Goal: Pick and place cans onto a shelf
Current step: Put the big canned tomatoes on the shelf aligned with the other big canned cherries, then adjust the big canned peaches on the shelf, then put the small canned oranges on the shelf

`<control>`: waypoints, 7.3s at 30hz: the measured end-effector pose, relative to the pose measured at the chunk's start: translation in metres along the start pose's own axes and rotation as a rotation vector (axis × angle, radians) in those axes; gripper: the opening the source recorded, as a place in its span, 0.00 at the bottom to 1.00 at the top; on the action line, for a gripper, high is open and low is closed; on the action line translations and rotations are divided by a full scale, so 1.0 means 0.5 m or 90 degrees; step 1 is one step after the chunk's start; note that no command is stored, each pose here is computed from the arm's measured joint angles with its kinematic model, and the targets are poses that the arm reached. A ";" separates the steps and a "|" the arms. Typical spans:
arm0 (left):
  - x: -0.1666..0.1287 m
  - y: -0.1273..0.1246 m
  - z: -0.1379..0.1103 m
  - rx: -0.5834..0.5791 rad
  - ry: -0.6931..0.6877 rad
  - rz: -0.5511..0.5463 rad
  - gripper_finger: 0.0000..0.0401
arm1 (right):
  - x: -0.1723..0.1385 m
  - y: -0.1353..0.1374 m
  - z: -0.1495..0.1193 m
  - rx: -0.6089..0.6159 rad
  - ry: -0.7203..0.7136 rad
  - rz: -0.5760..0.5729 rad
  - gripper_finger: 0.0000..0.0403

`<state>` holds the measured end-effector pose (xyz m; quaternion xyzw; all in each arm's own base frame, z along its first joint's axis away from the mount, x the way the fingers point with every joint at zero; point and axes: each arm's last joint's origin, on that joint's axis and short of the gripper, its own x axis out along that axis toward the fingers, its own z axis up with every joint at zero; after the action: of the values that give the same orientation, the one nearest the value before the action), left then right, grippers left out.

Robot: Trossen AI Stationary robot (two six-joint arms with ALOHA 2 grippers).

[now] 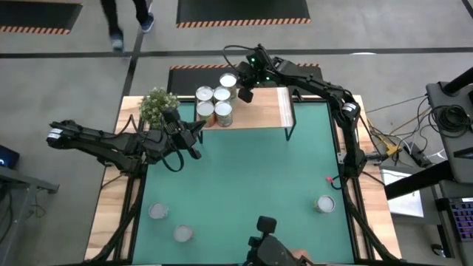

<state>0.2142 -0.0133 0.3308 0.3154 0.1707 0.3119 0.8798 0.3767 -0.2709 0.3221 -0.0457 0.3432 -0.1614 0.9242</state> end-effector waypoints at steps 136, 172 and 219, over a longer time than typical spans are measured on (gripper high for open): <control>0.000 -0.003 -0.003 0.006 0.008 -0.006 0.00 | -0.042 0.173 -0.034 -0.001 -0.014 0.299 0.02; 0.000 -0.002 -0.003 0.006 0.007 -0.005 0.00 | -0.037 0.222 -0.024 -0.040 -0.023 0.300 0.02; -0.022 -0.008 0.047 -0.118 -0.078 -0.075 0.00 | -0.305 0.430 -0.148 -0.013 -0.024 0.265 0.02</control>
<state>0.2192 -0.0333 0.3468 0.2404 0.1053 0.2540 0.9309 0.2775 -0.0158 0.3184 0.0141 0.3295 0.0373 0.9433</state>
